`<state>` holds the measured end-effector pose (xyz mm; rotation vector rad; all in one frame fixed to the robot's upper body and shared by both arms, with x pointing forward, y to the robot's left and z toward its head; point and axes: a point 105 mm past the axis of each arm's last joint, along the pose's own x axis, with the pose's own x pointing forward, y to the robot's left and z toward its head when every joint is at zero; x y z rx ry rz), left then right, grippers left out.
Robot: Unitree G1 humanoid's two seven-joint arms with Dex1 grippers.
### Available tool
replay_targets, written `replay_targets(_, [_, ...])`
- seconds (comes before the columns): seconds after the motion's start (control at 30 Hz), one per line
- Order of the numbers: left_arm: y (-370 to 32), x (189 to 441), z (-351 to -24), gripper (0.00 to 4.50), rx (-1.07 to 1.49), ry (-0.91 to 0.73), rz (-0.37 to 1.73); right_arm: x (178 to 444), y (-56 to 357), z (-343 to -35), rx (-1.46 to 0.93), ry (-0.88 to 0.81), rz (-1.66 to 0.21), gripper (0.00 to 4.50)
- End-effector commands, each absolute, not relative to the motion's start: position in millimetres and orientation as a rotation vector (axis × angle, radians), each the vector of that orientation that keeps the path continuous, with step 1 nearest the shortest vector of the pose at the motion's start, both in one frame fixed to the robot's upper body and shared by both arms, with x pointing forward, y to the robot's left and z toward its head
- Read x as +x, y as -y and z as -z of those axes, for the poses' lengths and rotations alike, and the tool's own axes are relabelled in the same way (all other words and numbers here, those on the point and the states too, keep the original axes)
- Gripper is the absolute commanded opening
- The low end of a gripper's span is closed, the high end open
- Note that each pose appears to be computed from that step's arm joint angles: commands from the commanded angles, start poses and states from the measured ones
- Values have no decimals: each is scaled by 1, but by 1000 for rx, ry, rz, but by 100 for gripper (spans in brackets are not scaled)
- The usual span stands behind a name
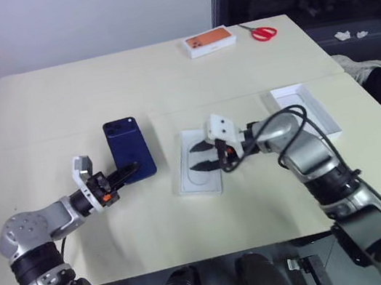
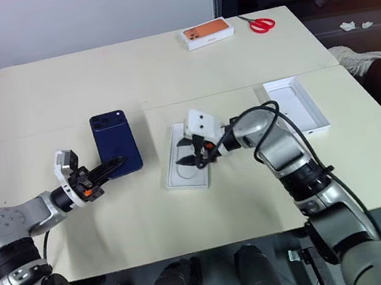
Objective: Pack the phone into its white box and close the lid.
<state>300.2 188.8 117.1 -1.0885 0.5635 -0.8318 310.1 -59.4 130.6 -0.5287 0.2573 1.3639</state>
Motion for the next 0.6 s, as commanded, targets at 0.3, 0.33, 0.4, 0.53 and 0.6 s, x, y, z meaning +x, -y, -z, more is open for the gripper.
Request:
replay_targets(0.3, [-181,294,-134,0,-1039,-527,896,292,56,-108,-660,-294,-1378,237])
replay_targets(0.33, [-181,295,-135,0,-1035,-525,896,293,53,-107,-662,-292,-1370,237])
replay_targets(0.4, [-180,295,-136,0,-1035,-530,896,291,49,-105,-664,-292,-1375,237])
replay_targets(0.53, [-176,293,-135,0,-1027,-540,899,295,48,-99,-691,-308,-1348,237])
replay_targets(0.6, [-175,292,-134,0,-1024,-545,900,297,50,-95,-712,-315,-1341,237])
